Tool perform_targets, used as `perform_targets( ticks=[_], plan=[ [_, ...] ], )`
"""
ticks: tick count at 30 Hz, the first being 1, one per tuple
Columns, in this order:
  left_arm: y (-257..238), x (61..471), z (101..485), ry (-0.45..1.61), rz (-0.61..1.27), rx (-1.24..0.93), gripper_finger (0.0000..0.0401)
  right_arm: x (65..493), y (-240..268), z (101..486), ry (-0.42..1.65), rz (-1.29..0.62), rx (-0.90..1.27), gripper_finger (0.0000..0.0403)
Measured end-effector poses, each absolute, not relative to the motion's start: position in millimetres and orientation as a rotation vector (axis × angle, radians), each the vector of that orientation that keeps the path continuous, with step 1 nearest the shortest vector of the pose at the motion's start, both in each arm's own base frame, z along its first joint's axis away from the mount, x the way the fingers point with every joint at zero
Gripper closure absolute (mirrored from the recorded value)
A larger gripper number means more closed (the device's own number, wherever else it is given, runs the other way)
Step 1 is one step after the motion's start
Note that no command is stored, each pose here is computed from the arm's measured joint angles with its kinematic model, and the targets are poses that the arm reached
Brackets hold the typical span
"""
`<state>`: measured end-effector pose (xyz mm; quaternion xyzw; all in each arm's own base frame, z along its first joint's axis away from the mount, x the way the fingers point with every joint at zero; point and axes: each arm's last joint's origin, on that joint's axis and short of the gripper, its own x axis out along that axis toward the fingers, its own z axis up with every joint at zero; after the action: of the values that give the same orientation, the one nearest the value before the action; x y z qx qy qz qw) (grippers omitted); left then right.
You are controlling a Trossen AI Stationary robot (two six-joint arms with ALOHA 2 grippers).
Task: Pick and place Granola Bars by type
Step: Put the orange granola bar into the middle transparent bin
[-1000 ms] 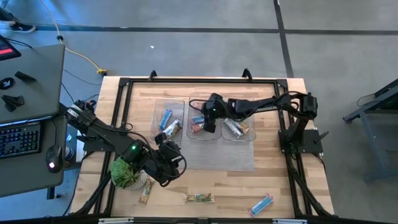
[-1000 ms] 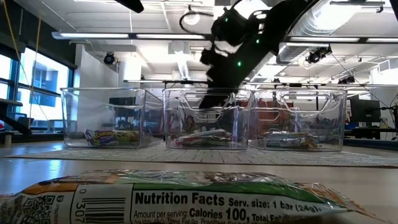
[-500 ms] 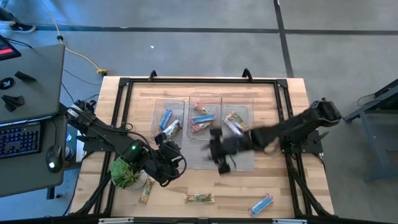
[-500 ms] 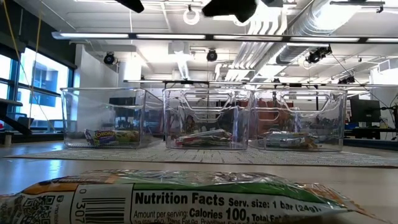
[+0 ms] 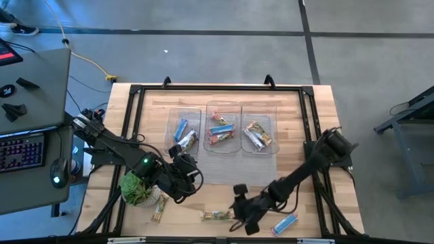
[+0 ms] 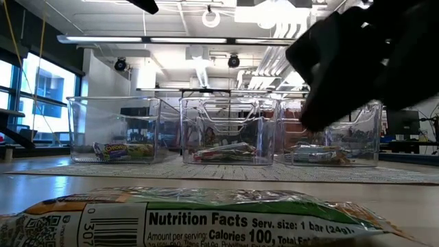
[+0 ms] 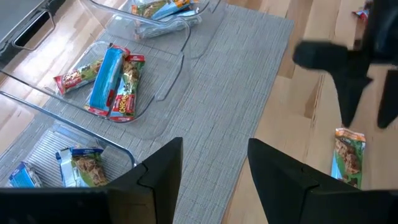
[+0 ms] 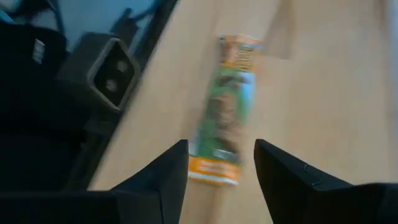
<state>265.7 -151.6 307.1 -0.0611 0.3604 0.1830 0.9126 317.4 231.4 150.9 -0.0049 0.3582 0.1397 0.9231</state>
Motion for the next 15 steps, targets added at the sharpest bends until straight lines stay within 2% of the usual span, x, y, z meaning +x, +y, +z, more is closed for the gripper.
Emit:
perform_targets(
  ticks=[5, 15],
  plan=[
    [-152, 266, 307, 0.743, 0.376, -0.127, 0.0225, 321, 241, 134, 0.726, 0.299, 0.083, 0.0235],
    [-153, 266, 306, 0.772, 0.343, -0.147, 0.0225, 318, 237, 122, 0.782, 0.206, 0.008, 0.0236]
  ],
)
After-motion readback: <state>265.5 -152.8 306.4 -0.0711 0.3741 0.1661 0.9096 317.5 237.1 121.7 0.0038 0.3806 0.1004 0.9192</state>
